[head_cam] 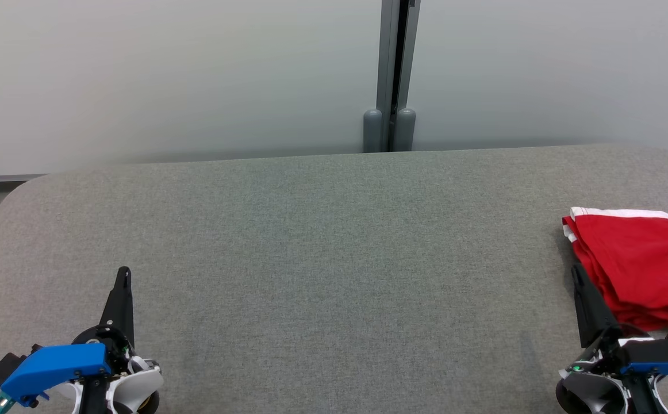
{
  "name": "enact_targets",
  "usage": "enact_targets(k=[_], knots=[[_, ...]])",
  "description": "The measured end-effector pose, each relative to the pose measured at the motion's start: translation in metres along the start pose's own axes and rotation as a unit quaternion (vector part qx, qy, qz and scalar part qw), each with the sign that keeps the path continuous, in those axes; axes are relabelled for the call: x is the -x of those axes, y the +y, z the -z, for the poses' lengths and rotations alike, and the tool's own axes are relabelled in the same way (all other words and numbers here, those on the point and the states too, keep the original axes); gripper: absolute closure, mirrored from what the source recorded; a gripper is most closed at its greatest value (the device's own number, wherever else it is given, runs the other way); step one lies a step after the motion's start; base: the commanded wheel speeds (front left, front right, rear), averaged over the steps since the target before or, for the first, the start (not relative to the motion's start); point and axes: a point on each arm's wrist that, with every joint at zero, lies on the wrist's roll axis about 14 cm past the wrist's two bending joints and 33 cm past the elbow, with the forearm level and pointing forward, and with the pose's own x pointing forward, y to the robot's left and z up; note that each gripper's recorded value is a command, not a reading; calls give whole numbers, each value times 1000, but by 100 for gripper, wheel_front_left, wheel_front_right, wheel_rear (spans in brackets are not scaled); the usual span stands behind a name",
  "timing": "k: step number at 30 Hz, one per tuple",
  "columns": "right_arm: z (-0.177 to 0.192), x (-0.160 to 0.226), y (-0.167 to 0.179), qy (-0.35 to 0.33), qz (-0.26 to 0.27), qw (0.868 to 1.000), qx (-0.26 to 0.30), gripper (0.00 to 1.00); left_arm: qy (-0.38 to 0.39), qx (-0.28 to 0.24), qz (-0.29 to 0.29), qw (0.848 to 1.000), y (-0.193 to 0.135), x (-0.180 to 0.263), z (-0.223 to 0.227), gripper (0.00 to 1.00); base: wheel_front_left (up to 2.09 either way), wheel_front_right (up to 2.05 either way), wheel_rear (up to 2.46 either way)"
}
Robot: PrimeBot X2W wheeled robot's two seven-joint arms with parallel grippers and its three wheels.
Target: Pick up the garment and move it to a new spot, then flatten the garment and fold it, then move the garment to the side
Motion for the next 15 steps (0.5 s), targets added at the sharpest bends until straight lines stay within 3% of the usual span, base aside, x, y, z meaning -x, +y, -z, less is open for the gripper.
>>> enact_targets(k=[15], knots=[[0, 0, 0, 0, 0, 1000, 0, 100, 0, 0, 0, 1000, 0, 0, 0, 100, 0, 0, 0]])
